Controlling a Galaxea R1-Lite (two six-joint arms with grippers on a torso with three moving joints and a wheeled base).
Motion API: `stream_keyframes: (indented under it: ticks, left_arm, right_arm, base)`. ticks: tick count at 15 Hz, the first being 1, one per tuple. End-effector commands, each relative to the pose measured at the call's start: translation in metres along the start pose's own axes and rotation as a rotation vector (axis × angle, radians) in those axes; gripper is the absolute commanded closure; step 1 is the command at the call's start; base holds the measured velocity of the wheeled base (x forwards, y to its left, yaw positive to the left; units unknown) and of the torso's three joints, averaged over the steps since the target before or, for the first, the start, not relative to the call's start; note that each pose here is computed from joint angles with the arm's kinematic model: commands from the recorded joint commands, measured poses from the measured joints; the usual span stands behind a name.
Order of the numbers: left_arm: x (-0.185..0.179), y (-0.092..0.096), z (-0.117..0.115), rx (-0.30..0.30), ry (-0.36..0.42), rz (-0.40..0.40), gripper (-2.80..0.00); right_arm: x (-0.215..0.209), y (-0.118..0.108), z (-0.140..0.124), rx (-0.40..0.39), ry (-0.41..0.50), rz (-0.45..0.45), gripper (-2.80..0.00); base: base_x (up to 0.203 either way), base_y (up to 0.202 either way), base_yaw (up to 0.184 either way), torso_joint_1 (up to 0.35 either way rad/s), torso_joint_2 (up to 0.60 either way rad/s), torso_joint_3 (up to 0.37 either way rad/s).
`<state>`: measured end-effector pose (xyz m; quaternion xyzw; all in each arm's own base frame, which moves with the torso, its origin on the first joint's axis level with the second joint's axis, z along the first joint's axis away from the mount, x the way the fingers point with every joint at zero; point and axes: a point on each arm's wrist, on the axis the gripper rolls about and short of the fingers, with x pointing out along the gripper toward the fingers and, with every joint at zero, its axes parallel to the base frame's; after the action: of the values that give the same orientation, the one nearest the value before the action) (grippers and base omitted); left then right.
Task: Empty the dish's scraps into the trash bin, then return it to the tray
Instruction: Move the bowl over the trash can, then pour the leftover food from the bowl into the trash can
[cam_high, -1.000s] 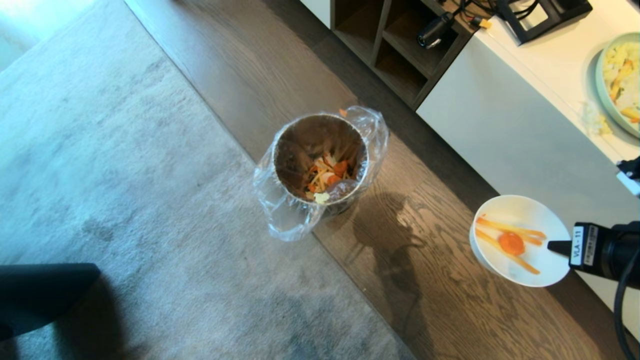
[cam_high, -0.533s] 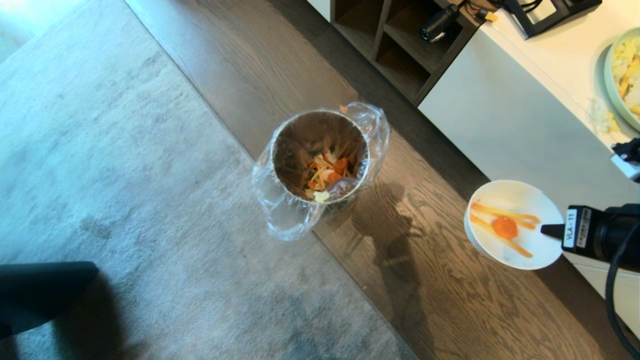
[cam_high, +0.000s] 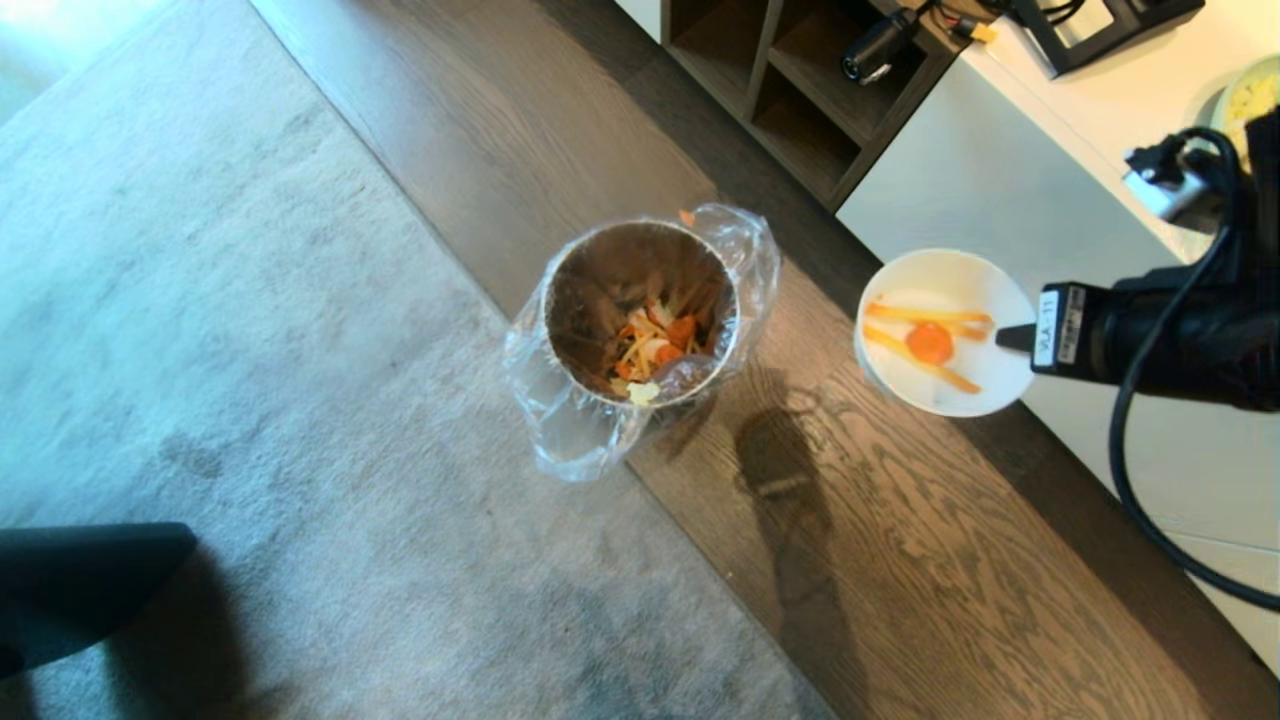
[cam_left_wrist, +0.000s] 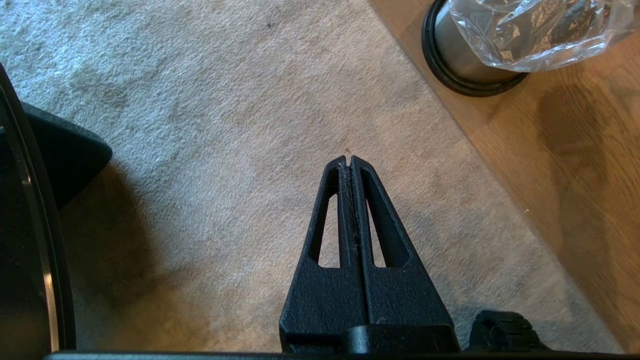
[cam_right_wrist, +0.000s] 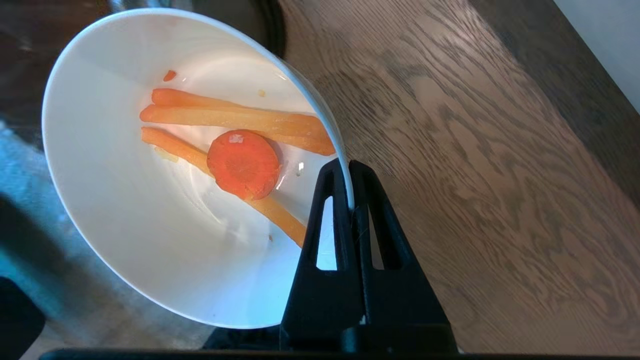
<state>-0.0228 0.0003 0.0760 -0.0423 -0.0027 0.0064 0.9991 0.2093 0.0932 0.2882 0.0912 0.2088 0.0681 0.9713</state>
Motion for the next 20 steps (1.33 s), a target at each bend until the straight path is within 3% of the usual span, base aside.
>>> stream_keyframes:
  ticks: [1, 5, 7, 10, 20]
  left_arm:
    - [0.0, 0.0, 0.0, -0.001, -0.001, 0.001, 0.0]
    - [0.0, 0.0, 0.0, -0.001, -0.001, 0.001, 0.0]
    - [0.0, 0.0, 0.0, -0.001, -0.001, 0.001, 0.0]
    - [0.0, 0.0, 0.0, -0.001, -0.001, 0.001, 0.0]
    - [0.0, 0.0, 0.0, -0.001, -0.001, 0.001, 0.0]
  right_arm:
    - [0.012, 0.026, 0.018, -0.016, -0.029, 0.063, 0.0]
    - [0.028, 0.058, 0.032, -0.14, -0.08, 0.124, 0.0]
    - [0.032, 0.07, 0.03, -0.154, -0.108, 0.125, 0.0]
    - [0.047, 0.092, 0.021, -0.242, -0.156, 0.105, 0.0]
    - [0.088, 0.122, 0.029, -0.64, -0.516, 0.056, 0.0]
  base:
    - [0.0, 0.0, 0.0, 0.0, 0.0, 0.0]
    - [0.0, 0.0, 0.0, 0.0, 0.0, 0.0]
    - [0.0, 0.0, 0.0, 0.0, 0.0, 0.0]
    - [0.0, 0.0, 0.0, 0.0, 0.0, 0.0]
    - [0.0, 0.0, 0.0, 0.0, 0.0, 0.0]
